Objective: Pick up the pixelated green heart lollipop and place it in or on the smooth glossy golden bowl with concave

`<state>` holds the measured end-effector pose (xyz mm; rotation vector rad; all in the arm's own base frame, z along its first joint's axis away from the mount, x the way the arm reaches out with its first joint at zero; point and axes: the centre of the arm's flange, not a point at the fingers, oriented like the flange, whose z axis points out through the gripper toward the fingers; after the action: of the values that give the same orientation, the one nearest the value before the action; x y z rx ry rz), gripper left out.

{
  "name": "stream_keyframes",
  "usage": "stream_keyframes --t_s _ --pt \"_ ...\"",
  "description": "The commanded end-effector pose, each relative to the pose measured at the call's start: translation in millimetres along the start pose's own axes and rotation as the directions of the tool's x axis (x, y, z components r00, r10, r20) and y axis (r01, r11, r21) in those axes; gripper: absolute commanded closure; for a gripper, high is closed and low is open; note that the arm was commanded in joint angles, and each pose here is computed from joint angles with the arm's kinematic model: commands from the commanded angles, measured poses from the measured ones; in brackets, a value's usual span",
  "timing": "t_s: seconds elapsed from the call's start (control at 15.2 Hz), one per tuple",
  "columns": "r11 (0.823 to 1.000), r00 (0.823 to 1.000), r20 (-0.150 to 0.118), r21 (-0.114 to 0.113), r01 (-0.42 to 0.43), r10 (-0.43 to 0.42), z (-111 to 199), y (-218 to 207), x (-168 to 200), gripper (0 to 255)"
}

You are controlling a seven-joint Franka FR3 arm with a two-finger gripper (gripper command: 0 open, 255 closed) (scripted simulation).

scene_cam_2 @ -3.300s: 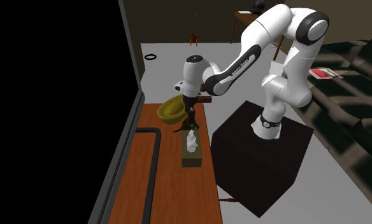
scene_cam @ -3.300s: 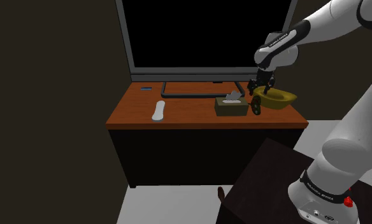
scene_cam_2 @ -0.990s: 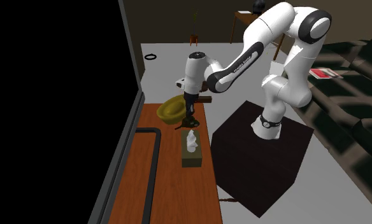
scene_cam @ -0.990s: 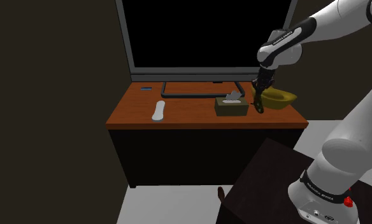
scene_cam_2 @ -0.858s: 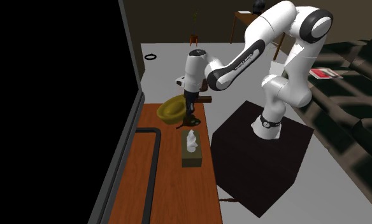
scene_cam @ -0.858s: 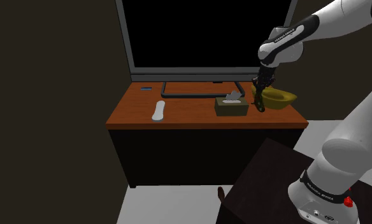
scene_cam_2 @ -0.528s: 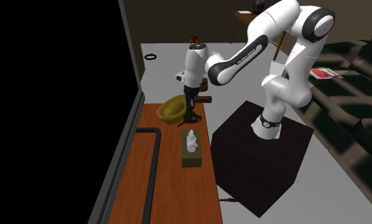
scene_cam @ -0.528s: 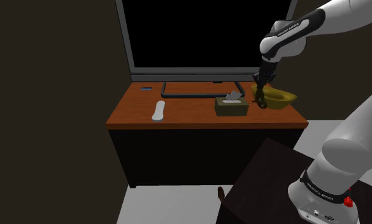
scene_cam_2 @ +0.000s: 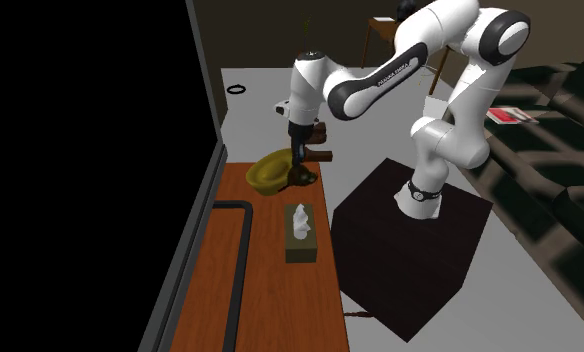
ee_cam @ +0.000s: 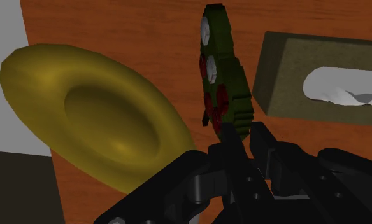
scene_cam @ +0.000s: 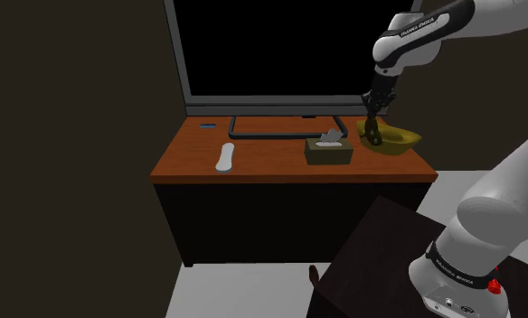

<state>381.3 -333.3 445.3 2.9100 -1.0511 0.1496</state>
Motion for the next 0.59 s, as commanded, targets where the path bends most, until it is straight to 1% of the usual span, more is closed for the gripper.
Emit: stream_keyframes --t_s 0.0,0.4,0.46,0.53 --pt "1.0 1.0 0.0 0.0 0.0 0.0 -11 1 0 255" --pt "1.0 1.0 0.0 0.0 0.0 0.0 -43 1 4 255" --pt "1.0 1.0 0.0 0.0 0.0 0.0 -43 1 4 255" --pt "1.0 1.0 0.0 0.0 0.0 0.0 -46 13 8 255"
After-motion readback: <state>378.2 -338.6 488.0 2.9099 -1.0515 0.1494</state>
